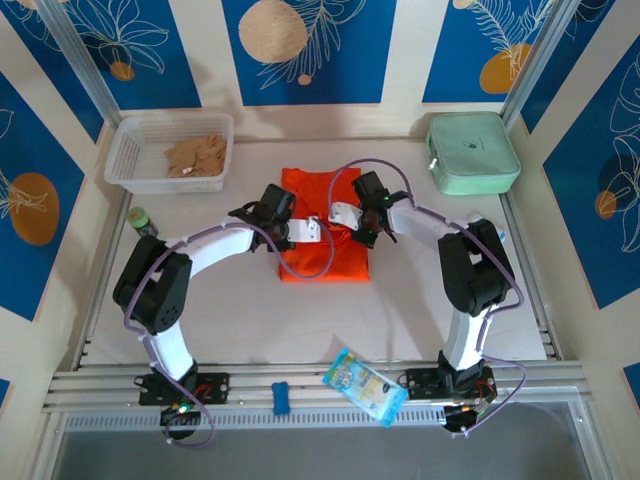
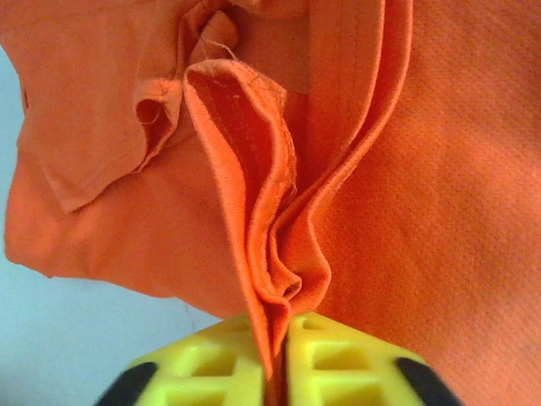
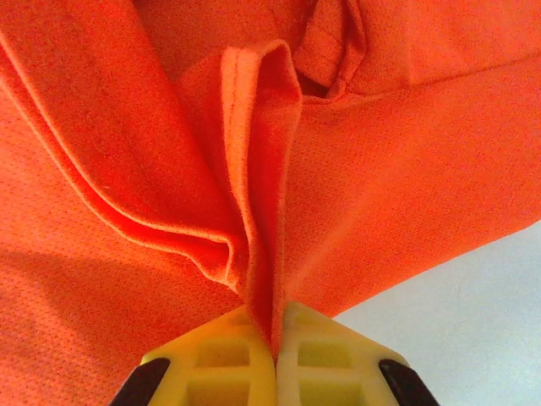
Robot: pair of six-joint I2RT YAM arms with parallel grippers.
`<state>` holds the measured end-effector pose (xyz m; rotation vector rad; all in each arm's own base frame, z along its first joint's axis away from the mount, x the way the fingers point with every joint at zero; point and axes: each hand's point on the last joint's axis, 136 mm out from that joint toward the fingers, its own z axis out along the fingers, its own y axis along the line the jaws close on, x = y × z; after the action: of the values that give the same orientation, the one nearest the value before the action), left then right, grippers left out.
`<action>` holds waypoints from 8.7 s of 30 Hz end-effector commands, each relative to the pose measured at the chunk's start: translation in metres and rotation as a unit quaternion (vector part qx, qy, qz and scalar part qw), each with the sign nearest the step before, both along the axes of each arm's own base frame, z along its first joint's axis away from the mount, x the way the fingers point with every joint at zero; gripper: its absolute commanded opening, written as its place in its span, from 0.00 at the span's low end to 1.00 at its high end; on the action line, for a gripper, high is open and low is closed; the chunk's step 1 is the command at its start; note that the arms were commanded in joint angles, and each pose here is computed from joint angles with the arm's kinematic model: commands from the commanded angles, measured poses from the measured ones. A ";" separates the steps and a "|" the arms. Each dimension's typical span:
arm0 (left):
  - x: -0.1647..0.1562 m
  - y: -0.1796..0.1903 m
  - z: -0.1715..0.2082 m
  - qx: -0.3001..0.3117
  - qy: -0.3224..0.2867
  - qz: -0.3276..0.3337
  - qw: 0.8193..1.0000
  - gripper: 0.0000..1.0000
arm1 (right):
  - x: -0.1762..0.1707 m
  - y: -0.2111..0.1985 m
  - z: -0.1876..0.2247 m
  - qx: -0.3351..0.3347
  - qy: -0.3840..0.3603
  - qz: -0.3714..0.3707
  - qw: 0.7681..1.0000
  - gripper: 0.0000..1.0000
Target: Fold and stack the t-shirts
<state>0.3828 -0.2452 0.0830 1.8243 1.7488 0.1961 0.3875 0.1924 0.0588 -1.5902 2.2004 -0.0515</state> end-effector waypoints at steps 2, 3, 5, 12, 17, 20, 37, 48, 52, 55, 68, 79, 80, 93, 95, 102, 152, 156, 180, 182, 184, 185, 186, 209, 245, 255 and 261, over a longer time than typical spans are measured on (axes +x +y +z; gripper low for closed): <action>0.020 -0.004 0.004 -0.016 -0.022 0.018 0.999 0.29 | 0.020 0.004 0.006 0.030 -0.010 -0.036 0.999 0.11; 0.023 -0.003 0.003 -0.016 -0.027 0.022 0.999 0.31 | 0.022 0.004 0.007 0.034 -0.012 -0.041 0.999 0.14; 0.031 -0.002 0.003 -0.017 -0.039 0.033 0.999 0.33 | 0.026 0.004 0.011 0.044 -0.014 -0.050 0.998 0.21; 0.062 0.002 0.020 -0.037 -0.103 0.079 0.991 0.51 | 0.044 0.005 0.034 0.075 -0.044 -0.069 0.994 0.45; 0.090 0.016 0.040 -0.043 -0.184 0.140 0.972 0.59 | 0.062 0.000 0.054 0.089 -0.082 -0.094 0.988 0.48; 0.097 0.026 0.064 -0.074 -0.238 0.171 0.953 0.67 | 0.065 0.000 0.073 0.106 -0.108 -0.092 0.984 0.48; -0.008 0.013 0.155 -0.178 -0.230 -0.040 0.956 0.99 | -0.043 0.012 0.163 0.171 -0.166 0.140 0.961 0.55; -0.112 0.019 0.138 -0.116 -0.092 -0.212 0.966 0.85 | -0.142 -0.016 0.100 -0.014 -0.040 0.333 0.942 0.66; -0.123 0.015 0.117 -0.093 -0.049 -0.228 0.968 0.90 | -0.138 -0.027 0.061 -0.098 0.003 0.350 0.932 0.67; -0.132 0.013 0.087 -0.046 -0.018 -0.251 0.967 0.91 | -0.134 -0.024 0.040 -0.116 0.023 0.360 0.926 0.67; -0.143 0.007 0.028 -0.005 0.033 -0.268 0.963 0.91 | -0.118 -0.018 -0.016 -0.127 0.073 0.365 0.919 0.62; -0.144 0.004 0.015 -0.003 0.045 -0.268 0.962 0.91 | -0.115 -0.014 -0.039 -0.126 0.100 0.353 0.922 0.56; -0.144 0.004 0.014 -0.004 0.045 -0.269 0.962 0.90 | -0.114 -0.014 -0.041 -0.125 0.102 0.349 0.923 0.54; -0.159 -0.005 -0.024 0.002 0.109 -0.271 0.956 0.82 | -0.118 -0.015 -0.053 -0.106 0.121 0.311 0.937 0.30; -0.154 -0.006 -0.030 0.012 0.114 -0.266 0.957 0.80 | -0.121 -0.016 -0.055 -0.103 0.123 0.310 0.937 0.26; -0.139 -0.003 -0.040 0.030 0.127 -0.251 0.959 0.71 | -0.125 -0.014 -0.053 -0.087 0.126 0.306 0.940 0.07; -0.076 0.013 -0.094 0.121 0.104 -0.206 0.966 0.13 | -0.140 -0.008 -0.047 -0.052 0.165 0.301 0.938 0.00; -0.076 0.011 -0.089 0.114 0.094 -0.209 0.967 0.00 | -0.140 -0.008 -0.048 -0.049 0.167 0.302 0.937 0.00; -0.132 0.013 0.044 -0.003 0.060 -0.211 0.976 0.00 | -0.163 -0.010 0.021 0.005 0.068 0.259 0.964 0.00; -0.140 0.015 0.049 -0.008 0.065 -0.204 0.977 0.00 | -0.170 -0.009 0.028 0.005 0.063 0.257 0.964 0.00; -0.149 0.017 0.053 -0.014 0.068 -0.192 0.979 0.00 | -0.179 -0.008 0.036 0.005 0.058 0.256 0.965 0.00; -0.153 0.018 0.054 -0.018 0.069 -0.186 0.980 0.00 | -0.183 -0.008 0.038 0.005 0.058 0.256 0.965 0.00; -0.158 0.020 0.055 -0.021 0.071 -0.180 0.981 0.00 | -0.188 -0.008 0.042 0.005 0.055 0.257 0.965 0.00; -0.201 0.036 0.082 -0.025 0.080 -0.124 0.989 0.00 | -0.209 0.006 0.101 0.024 0.051 0.251 0.966 0.00; 0.003 0.039 0.061 -0.174 0.026 0.087 0.980 0.00 | 0.011 0.032 0.049 0.068 0.023 0.124 0.990 0.00; 0.048 0.059 0.006 -0.172 -0.006 0.158 0.972 0.00 | 0.056 0.039 0.014 0.090 -0.007 0.065 0.994 0.00; 0.059 0.064 -0.015 -0.171 -0.021 0.184 0.968 0.00 | 0.071 0.036 -0.007 0.091 -0.010 0.023 0.996 0.13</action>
<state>0.4266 -0.1884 0.0677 1.3278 1.9474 0.0247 0.4398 0.2277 0.0495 -1.6354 2.0714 0.1620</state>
